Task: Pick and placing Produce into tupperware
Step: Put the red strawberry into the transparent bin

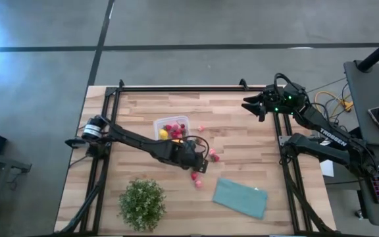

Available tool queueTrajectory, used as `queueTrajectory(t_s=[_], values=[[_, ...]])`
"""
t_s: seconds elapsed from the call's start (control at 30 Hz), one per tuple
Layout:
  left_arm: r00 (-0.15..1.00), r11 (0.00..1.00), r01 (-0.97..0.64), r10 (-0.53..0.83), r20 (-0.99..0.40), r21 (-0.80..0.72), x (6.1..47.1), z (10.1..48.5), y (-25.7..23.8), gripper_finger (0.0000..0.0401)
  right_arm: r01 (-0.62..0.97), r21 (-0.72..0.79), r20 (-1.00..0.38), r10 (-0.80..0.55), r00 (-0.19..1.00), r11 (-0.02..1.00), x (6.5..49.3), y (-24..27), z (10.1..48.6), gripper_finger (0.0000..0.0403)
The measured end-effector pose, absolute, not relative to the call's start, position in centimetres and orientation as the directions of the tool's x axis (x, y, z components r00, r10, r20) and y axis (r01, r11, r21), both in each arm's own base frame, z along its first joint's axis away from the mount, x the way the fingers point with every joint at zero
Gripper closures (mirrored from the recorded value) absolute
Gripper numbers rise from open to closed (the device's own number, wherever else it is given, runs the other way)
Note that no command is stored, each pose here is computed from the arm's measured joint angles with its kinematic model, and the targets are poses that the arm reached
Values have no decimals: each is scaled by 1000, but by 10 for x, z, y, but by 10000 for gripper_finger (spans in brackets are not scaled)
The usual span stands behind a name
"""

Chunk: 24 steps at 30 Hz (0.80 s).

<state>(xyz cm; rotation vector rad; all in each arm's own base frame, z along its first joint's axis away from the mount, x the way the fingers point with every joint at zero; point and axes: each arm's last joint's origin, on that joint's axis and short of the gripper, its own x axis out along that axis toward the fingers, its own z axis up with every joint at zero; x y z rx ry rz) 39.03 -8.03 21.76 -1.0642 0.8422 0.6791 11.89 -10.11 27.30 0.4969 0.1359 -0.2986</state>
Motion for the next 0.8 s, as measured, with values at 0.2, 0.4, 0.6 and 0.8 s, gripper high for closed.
queueTrajectory(t_s=[0.2, 0.4, 0.6, 0.8], values=[[482, 295, -846, 67, -874, -444, 391, 205, -83, 199, 314, 448, -200, -249, 948, 837, 119, -101, 273, 177], [497, 228, -852, 67, -865, -472, 396, 201, -86, 199, 315, 449, -201, -249, 947, 836, 119, -101, 273, 177], [488, 240, -856, 75, -870, -459, 400, 190, -88, 199, 315, 448, -200, -249, 948, 837, 119, -101, 273, 177], [452, 248, -873, 90, -887, -420, 399, 181, -88, 199, 314, 449, -201, -249, 948, 837, 119, -101, 273, 177]])
